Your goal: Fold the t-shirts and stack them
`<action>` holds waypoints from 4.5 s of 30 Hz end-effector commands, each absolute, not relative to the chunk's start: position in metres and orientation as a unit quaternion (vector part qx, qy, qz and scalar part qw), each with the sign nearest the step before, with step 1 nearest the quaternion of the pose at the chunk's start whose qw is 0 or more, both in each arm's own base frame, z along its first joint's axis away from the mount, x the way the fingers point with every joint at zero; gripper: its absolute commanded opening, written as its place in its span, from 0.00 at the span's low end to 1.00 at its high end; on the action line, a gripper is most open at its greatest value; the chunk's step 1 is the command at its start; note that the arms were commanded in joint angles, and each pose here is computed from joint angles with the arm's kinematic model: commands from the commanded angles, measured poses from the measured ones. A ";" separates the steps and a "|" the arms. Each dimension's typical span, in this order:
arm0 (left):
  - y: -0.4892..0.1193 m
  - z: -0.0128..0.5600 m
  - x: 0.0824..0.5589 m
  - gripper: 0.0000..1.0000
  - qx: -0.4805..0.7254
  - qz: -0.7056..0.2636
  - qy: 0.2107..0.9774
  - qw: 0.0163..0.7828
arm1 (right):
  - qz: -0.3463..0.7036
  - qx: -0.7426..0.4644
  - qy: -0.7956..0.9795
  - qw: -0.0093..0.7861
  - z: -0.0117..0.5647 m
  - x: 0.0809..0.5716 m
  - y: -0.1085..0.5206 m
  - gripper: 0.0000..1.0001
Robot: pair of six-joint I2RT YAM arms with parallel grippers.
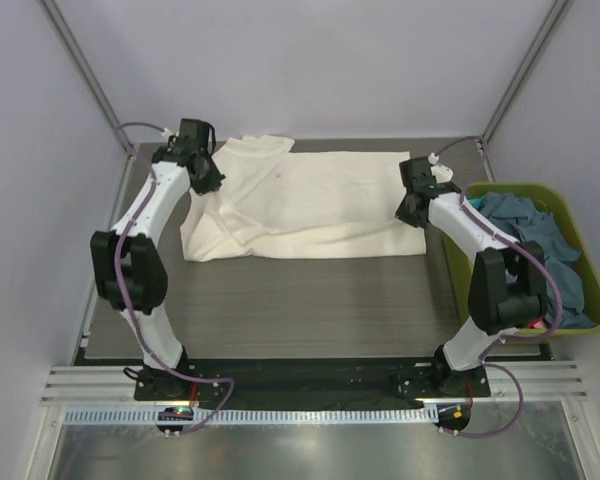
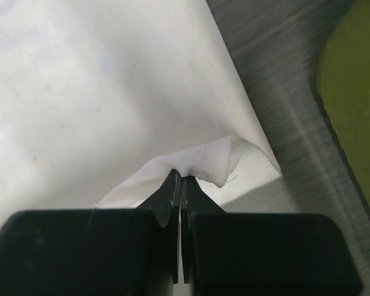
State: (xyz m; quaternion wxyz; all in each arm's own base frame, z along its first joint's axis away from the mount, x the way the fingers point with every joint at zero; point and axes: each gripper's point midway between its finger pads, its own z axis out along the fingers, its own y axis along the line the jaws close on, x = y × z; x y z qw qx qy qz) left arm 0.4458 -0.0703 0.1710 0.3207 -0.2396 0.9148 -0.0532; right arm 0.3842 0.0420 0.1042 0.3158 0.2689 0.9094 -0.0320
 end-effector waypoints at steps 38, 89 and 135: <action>0.007 0.048 0.378 0.71 -0.417 -0.118 0.847 0.309 | -0.022 0.280 0.919 0.277 0.040 0.369 0.019 0.83; 0.067 0.107 0.229 0.54 -0.566 -0.099 0.750 0.328 | 0.097 0.328 0.908 0.240 0.028 0.265 0.052 0.50; -0.038 0.109 0.724 0.90 -0.160 -0.216 0.812 0.518 | 0.204 0.051 0.927 0.311 0.061 0.316 0.188 0.82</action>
